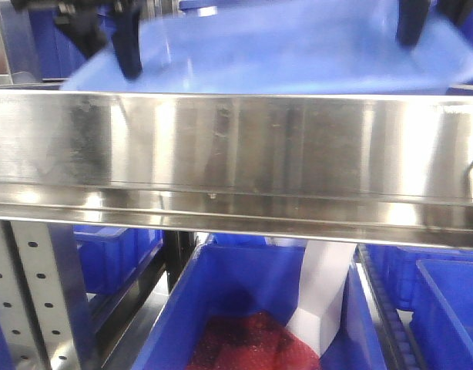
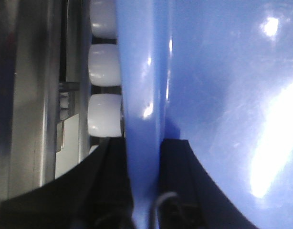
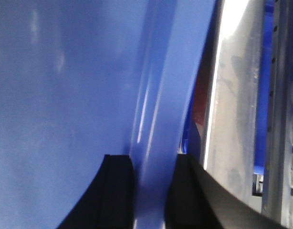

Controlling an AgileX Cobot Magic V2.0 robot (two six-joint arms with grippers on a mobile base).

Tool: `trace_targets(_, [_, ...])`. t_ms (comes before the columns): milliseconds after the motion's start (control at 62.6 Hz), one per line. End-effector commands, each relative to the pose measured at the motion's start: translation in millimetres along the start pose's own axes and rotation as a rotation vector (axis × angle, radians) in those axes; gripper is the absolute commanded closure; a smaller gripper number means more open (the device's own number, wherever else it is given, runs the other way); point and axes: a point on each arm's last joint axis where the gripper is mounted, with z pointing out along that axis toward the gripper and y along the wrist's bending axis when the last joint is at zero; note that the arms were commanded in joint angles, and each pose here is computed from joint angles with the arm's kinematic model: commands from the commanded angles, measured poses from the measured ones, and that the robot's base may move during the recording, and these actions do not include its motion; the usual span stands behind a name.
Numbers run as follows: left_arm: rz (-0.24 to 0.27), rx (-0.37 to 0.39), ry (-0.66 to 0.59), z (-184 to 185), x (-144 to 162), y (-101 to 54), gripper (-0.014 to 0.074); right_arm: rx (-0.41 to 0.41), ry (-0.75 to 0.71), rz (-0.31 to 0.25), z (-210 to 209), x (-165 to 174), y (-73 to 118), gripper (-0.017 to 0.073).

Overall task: Grab blue tray and place on right shelf
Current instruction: 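Lower the tray onto the roller shelf with both grippers, then open both grippers and raise them away from the tray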

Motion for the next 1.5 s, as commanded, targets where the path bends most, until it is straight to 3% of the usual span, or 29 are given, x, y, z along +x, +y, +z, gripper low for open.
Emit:
trace_targets(0, [0.028,0.015,-0.106,-28.8,-4.5,-4.0,0.0622,-0.069,-0.126,-0.016,-25.7,-10.0,5.0,0.0463])
trace_targets(112, [0.028,0.018,-0.118,-28.9,-5.5,-4.3,0.0503,-0.068,-0.126,-0.016,-25.4,-10.1,5.0,0.0258])
trace_targets(255, [0.028,0.02,-0.124,-29.0,-6.1,-4.5,0.0199,-0.066,-0.121,-0.016,-25.8,-9.5,4.7,-0.0083])
trace_targets(351, [0.028,0.02,-0.124,-29.0,-6.1,-4.5,0.0035,-0.054,-0.112,-0.02,-25.7,-8.8,3.6,-0.0069])
trace_targets(399, [0.028,0.02,-0.124,-29.0,-6.1,-4.5,0.0006,-0.05,-0.109,-0.021,-25.6,-8.5,3.3,-0.0069])
trace_targets(655, [0.029,0.036,-0.169,-58.1,-0.3,-3.8,0.0016,-0.07,-0.17,-0.014,-52.8,-4.7,-1.6,-0.0019])
trace_targets(750, [0.043,0.053,-0.215,-85.1,7.7,-6.9,0.0016,-0.086,-0.22,-0.01,-75.1,0.8,-6.8,0.0096])
trace_targets(846, [0.091,0.073,-0.268,-109.2,18.5,-12.7,0.0027,-0.107,-0.289,-0.025,-97.7,9.9,-12.8,0.025])
trace_targets(926, [0.137,0.085,-0.327,-132.9,33.0,-17.0,0.0098,-0.124,-0.34,-0.041,-112.8,22.3,-18.4,0.0377])
trace_targets(1022, [0.186,0.092,-0.367,-152.5,51.8,-19.5,0.0253,-0.15,-0.417,-0.05,-133.3,43.0,-27.1,0.0496])
trace_targets(1149, [0.224,0.123,-0.42,-169.9,77.2,-18.8,0.0468,-0.18,-0.52,-0.068,-148.9,72.7,-39.4,0.0502])
trace_targets(1277, [0.228,0.16,-0.529,-185.8,105.5,-7.7,0.0643,-0.2,-0.608,-0.099,-152.7,107.0,-51.0,0.0502])
trace_targets(1485, [0.229,0.216,-0.707,-188.3,163.6,16.2,0.0641,-0.256,-0.784,-0.109,-145.9,164.2,-67.3,0.0502])
